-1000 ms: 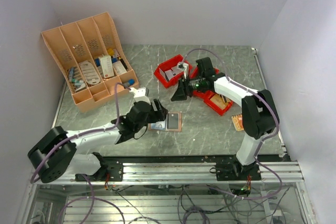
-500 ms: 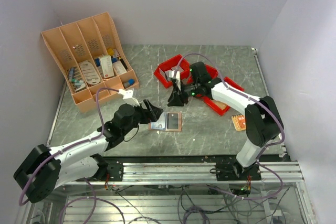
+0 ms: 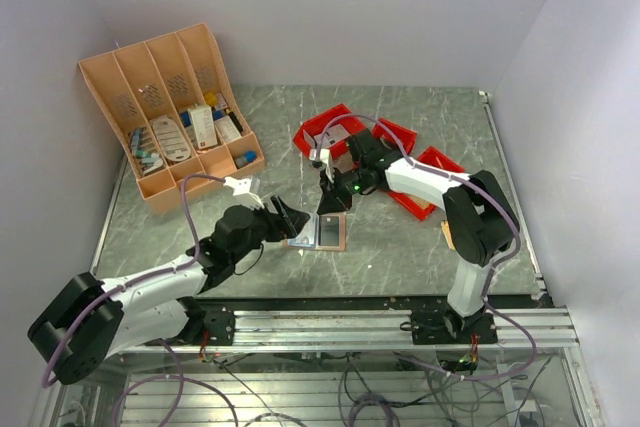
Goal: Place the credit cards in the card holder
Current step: Turn over the card slot in the card holder.
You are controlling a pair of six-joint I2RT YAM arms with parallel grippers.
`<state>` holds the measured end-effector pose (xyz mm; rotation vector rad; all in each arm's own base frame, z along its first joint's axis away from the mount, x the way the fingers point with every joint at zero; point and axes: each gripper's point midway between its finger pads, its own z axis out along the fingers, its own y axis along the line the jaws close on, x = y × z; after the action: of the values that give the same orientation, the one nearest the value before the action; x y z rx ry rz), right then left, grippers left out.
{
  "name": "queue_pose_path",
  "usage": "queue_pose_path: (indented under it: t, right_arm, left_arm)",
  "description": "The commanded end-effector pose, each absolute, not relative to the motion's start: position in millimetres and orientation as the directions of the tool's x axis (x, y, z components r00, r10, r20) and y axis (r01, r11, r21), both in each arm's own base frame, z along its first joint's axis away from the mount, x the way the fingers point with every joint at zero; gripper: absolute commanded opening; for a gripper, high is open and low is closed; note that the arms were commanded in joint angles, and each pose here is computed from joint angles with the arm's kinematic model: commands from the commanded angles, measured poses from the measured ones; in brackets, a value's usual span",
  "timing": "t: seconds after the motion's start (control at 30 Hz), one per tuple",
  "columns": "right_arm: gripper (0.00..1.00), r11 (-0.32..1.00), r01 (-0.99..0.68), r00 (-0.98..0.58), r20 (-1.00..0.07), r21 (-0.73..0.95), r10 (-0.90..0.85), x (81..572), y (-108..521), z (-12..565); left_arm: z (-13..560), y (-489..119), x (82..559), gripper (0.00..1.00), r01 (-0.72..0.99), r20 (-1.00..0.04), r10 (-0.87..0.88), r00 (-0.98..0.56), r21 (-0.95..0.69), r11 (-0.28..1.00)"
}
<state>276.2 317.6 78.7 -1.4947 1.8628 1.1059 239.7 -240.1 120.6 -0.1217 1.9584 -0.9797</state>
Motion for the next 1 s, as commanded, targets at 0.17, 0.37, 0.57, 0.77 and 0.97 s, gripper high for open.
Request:
queue_pose_path:
  t: [0.17,0.37,0.57,0.77,0.97]
  right_arm:
    - [0.06,0.195,-0.922,-0.380,-0.697,0.333,-0.608,288,318,59]
    - [0.06,0.172,-0.908,-0.403,-0.680,0.383,-0.612,277,327,54]
    - [0.06,0.177,-0.899,-0.414,-0.647,0.400,-0.641,273,330,44]
    - [0.05,0.156,-0.899,-0.401,-0.628,0.409,-0.667,268,327,39]
    - [0.05,0.163,-0.893,-0.411,-0.616,0.419,-0.672,267,329,35]
  left_arm:
    - [112,-241,248,0.81,0.230,-0.662,-0.442,-0.605,-0.677,0.699]
    - [98,-238,252,0.69,0.196,-0.663,-0.403,-0.631,-0.639,0.744]
    - [91,-239,253,0.55,0.197,-0.667,-0.368,-0.648,-0.613,0.765]
    - [81,-237,253,0.52,0.191,-0.669,-0.337,-0.663,-0.585,0.788]
    - [74,-238,254,0.54,0.190,-0.665,-0.327,-0.671,-0.581,0.791]
